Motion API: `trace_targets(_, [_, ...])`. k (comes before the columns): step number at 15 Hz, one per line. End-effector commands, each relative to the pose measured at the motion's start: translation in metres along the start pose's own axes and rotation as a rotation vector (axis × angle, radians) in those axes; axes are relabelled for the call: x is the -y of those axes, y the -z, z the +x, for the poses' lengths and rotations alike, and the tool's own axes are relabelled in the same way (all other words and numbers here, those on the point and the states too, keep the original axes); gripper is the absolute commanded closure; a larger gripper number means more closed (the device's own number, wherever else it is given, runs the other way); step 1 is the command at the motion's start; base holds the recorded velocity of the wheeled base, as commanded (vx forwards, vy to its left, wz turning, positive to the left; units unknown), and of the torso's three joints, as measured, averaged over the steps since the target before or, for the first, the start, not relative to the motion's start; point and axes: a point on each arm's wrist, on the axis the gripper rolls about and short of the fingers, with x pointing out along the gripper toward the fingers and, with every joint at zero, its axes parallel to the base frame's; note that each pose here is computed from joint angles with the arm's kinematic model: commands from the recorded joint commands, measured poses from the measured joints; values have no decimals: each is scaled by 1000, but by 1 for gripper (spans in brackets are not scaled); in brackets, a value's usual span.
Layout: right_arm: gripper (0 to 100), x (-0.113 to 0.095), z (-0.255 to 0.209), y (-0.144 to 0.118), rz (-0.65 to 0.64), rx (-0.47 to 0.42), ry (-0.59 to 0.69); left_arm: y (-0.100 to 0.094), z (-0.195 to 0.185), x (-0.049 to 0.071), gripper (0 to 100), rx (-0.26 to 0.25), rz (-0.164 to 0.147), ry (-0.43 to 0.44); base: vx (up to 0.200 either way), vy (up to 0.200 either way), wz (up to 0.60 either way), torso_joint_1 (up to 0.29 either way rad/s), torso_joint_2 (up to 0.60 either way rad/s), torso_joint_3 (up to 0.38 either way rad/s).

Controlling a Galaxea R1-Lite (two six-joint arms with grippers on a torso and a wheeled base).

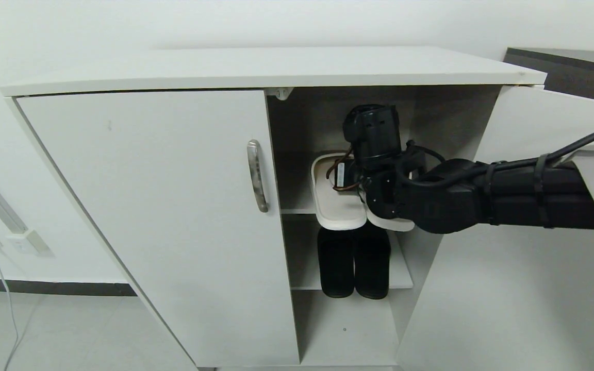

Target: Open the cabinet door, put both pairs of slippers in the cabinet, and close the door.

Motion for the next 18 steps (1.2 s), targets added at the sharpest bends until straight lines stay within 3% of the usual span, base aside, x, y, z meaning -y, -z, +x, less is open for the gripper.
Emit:
trace_targets(1, [100, -4, 12, 5, 3, 3, 8, 0, 0, 0, 100, 1, -1, -1, 0, 0, 0, 0, 0, 0])
trace_targets(12, [100, -6, 36, -3, -35, 88, 54, 0, 0, 0, 100, 1, -1, -5, 0, 0, 0, 0, 0, 0])
trace_targets(18, [100, -9, 44, 7, -50, 83, 68, 0, 0, 0, 100, 1, -1, -7, 0, 0, 0, 0, 0, 0])
